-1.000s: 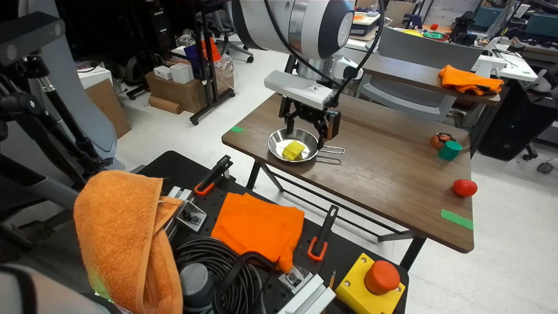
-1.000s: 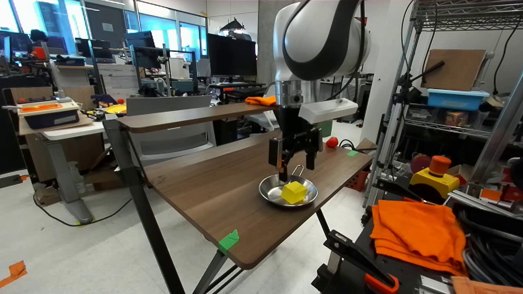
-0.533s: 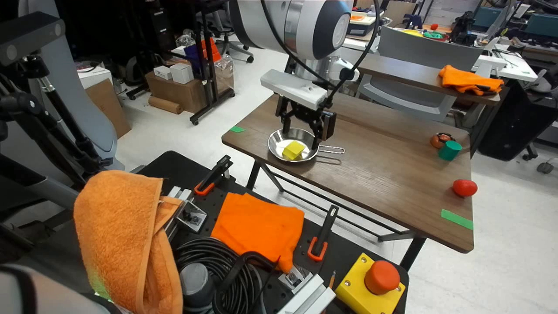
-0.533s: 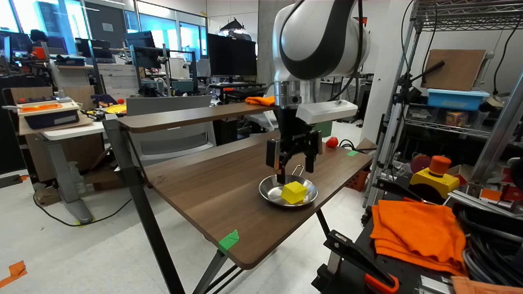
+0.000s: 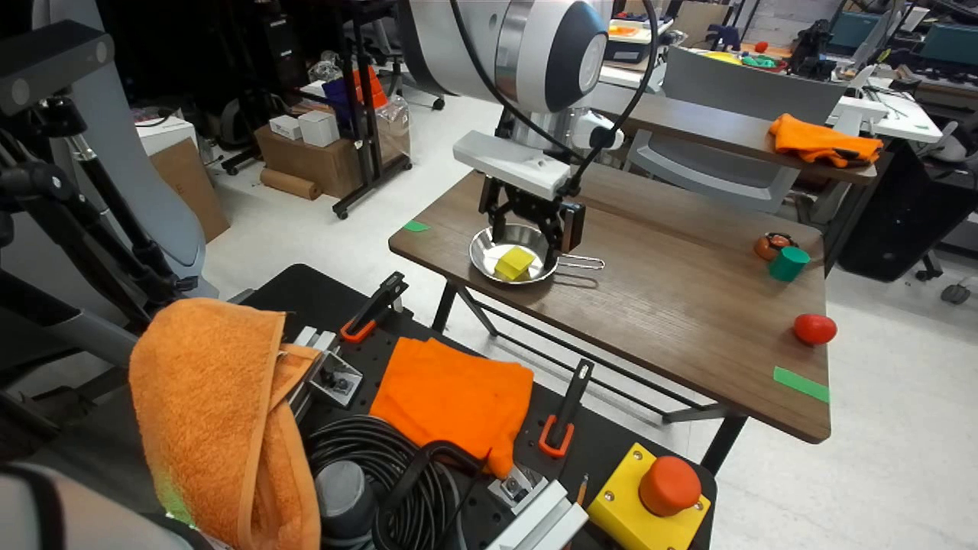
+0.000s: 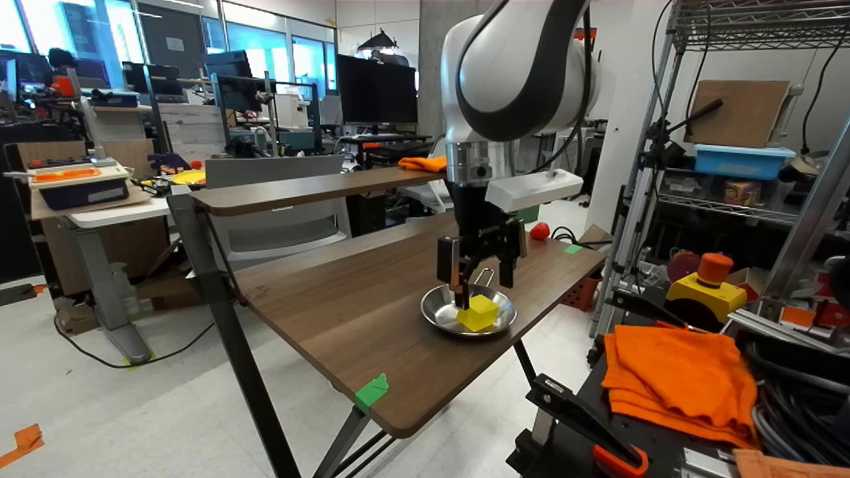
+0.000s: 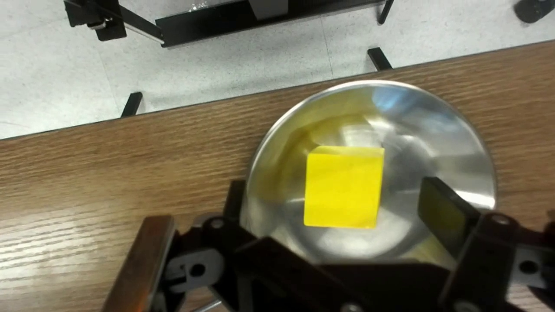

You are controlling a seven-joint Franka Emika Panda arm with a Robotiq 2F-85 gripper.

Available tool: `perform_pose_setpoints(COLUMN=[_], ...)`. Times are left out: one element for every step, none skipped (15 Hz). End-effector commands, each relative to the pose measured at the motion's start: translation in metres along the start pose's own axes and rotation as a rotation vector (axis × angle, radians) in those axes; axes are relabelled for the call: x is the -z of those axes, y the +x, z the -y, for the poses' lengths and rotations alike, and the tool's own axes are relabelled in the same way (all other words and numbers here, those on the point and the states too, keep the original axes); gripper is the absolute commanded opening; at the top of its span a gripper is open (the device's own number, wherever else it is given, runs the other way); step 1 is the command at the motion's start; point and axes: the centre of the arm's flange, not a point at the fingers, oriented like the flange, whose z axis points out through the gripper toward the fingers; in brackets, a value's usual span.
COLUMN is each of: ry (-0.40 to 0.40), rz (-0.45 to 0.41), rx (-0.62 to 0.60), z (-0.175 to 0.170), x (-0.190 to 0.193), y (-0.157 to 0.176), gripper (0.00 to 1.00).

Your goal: Put the yellow block on the silver pan then remove it from the pan

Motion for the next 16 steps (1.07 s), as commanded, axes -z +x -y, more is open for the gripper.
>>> perform_pose_setpoints(ry=[-0.038,-0.043,-0.048,-0.052,-0.056,-0.059,-0.063,-0.066,-0.069,-0.072,-0.074,-0.076,-0.079,-0.082,-0.082,-0.082], rz=[0.023,0.025,0.027,0.029,0.030,0.032,0.033,0.035,0.038,0.041,0.041,0.042,0.045,0.046,0.048,0.044], rx=[0.028,0.034,0.038,0.040,0.044,0.047,0.049,0.050,0.051,0.053,0.055,0.054,0.050,0.047,0.043,0.041], z=[0.002,0.002,0.003,0.003,0.003,0.003,0.003,0.003,0.003,0.003,0.003,0.002,0.001,0.000,0.000,-0.001], x=[-0.007,-0.009,-0.010,-0.011,-0.012,-0.013,-0.014,-0.015,-0.016,-0.017,-0.017,-0.018,-0.019,-0.020,-0.020,-0.020], y=[-0.002,-0.002,-0.002,-0.003,-0.003,-0.003,-0.003,-0.004,-0.004,-0.005,-0.005,-0.004,-0.004,-0.003,-0.003,-0.002], gripper=[1.00,1.00,1.00,1.00,1.00,1.00,1.00,1.00,1.00,1.00,1.00,1.00,1.00,1.00,1.00,1.00])
